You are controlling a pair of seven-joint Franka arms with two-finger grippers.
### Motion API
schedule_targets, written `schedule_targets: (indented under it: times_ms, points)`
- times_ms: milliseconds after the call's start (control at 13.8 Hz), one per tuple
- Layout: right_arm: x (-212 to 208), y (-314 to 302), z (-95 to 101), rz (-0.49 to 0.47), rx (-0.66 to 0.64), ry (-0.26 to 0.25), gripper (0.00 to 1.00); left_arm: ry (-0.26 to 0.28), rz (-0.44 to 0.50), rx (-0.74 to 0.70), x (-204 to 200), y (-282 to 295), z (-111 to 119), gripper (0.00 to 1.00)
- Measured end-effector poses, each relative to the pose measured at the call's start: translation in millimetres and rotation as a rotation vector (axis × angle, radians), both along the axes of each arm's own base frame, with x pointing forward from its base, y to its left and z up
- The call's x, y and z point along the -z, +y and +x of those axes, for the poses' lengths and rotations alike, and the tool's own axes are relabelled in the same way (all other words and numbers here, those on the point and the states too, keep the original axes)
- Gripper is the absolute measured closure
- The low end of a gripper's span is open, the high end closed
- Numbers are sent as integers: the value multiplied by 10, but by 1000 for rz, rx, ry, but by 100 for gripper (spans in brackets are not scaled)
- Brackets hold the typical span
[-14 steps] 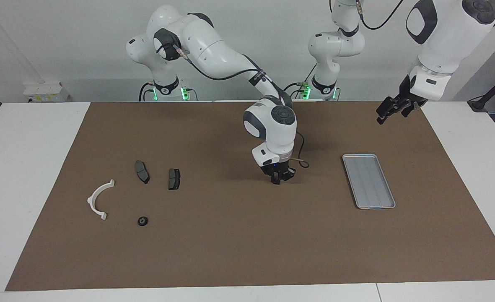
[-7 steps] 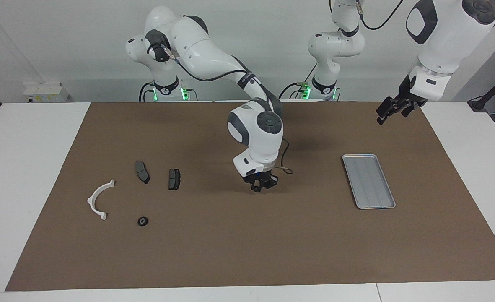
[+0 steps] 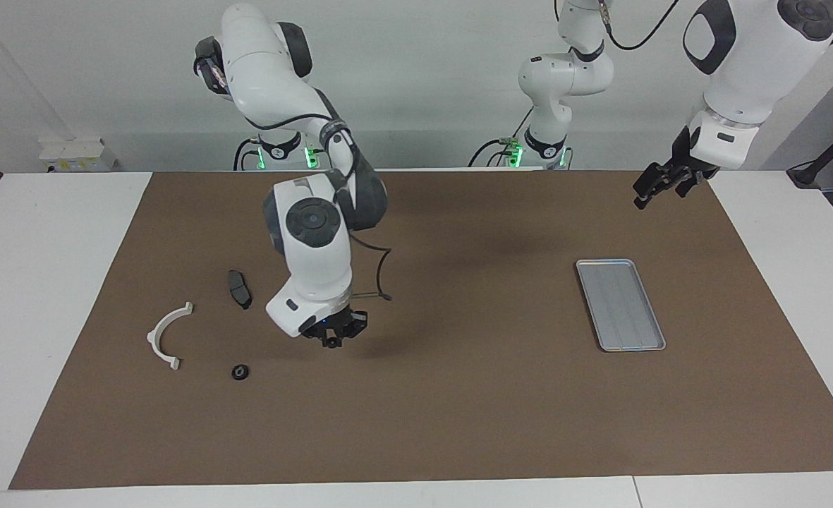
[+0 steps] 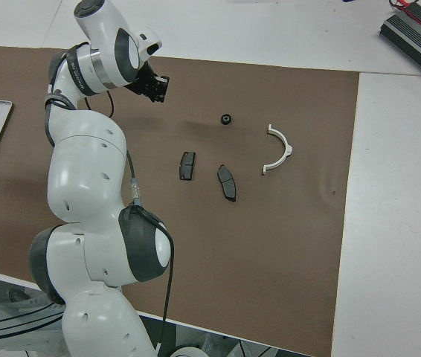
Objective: Place bearing gear from tray to pile
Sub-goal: 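Carry the gear beside the bearing near the brake pads and release it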
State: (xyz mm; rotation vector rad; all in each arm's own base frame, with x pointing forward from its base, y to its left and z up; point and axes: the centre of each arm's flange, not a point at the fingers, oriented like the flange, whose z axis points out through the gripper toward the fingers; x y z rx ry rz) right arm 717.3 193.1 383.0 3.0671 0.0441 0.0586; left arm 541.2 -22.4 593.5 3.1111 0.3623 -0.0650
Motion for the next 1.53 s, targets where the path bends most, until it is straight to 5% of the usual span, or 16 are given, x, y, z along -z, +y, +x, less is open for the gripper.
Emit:
schedule_targets:
  times_ms: [509, 1018, 1527]
  points:
    - [843, -796, 4, 24, -103, -99, 75, 0, 0, 0, 0, -2, 0, 0]
    - [953, -833, -33, 29, -114, -106, 75, 0, 0, 1, 0, -4, 0, 0]
    - [825, -783, -34, 32, -120, -123, 4, 0, 0, 1, 0, -6, -1, 0]
